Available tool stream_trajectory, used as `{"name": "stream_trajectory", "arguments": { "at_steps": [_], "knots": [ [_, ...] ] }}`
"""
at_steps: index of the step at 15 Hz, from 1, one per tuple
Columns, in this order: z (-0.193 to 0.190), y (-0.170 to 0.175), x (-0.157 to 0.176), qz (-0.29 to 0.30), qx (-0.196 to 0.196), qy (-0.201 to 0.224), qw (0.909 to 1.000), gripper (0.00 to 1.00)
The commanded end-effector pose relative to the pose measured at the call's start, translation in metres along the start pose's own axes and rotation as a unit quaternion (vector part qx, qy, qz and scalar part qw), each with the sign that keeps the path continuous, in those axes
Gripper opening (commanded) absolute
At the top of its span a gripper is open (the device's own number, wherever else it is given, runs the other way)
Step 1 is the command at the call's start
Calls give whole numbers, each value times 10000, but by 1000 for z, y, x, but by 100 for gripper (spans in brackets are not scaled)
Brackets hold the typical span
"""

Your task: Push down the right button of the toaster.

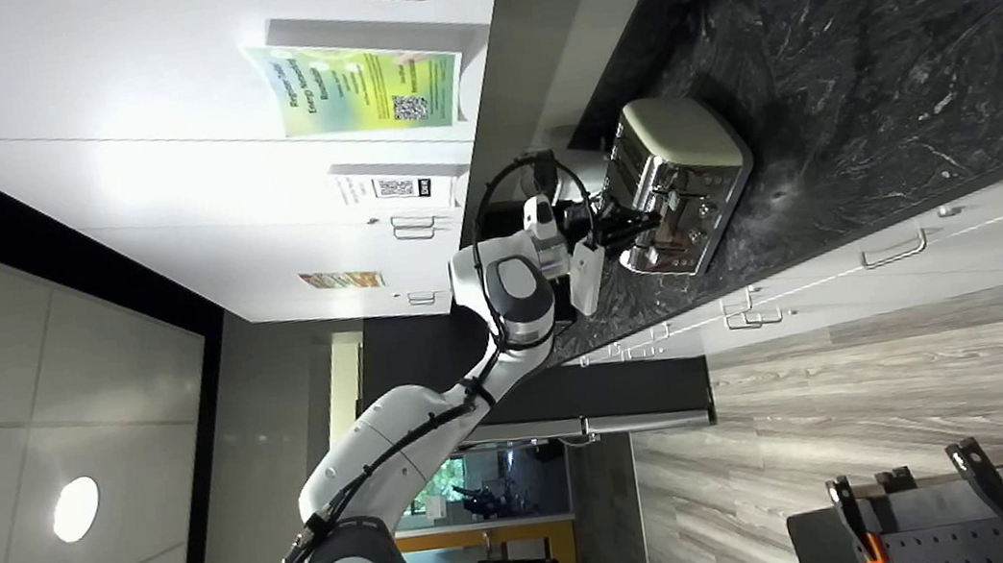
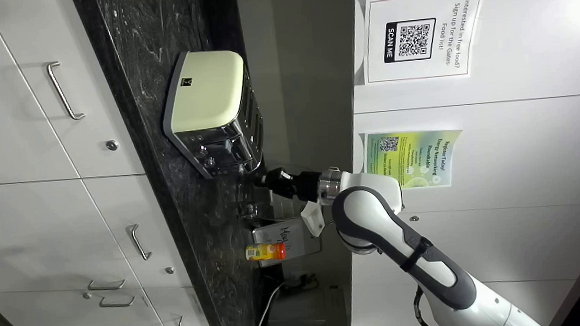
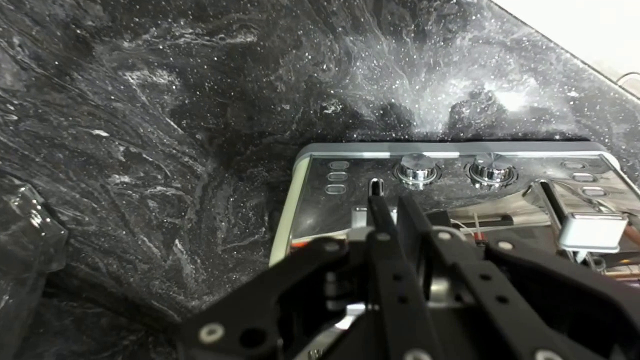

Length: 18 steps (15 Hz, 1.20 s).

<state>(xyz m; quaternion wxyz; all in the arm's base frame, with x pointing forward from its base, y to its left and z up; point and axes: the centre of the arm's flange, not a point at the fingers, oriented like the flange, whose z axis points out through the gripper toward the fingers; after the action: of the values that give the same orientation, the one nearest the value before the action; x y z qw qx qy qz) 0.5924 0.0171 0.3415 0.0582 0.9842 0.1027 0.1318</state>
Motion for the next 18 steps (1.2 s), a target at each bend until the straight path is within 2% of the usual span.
{"name": "stream_trajectory", "arguments": {
  "at_steps": [1,8,18],
  "knots": [
    [12,2,11,66,7,201,9998,0],
    [33,3,16,108,79,322,9994,0],
    [59,6,26,190,152,183,9995,0]
  ]
}}
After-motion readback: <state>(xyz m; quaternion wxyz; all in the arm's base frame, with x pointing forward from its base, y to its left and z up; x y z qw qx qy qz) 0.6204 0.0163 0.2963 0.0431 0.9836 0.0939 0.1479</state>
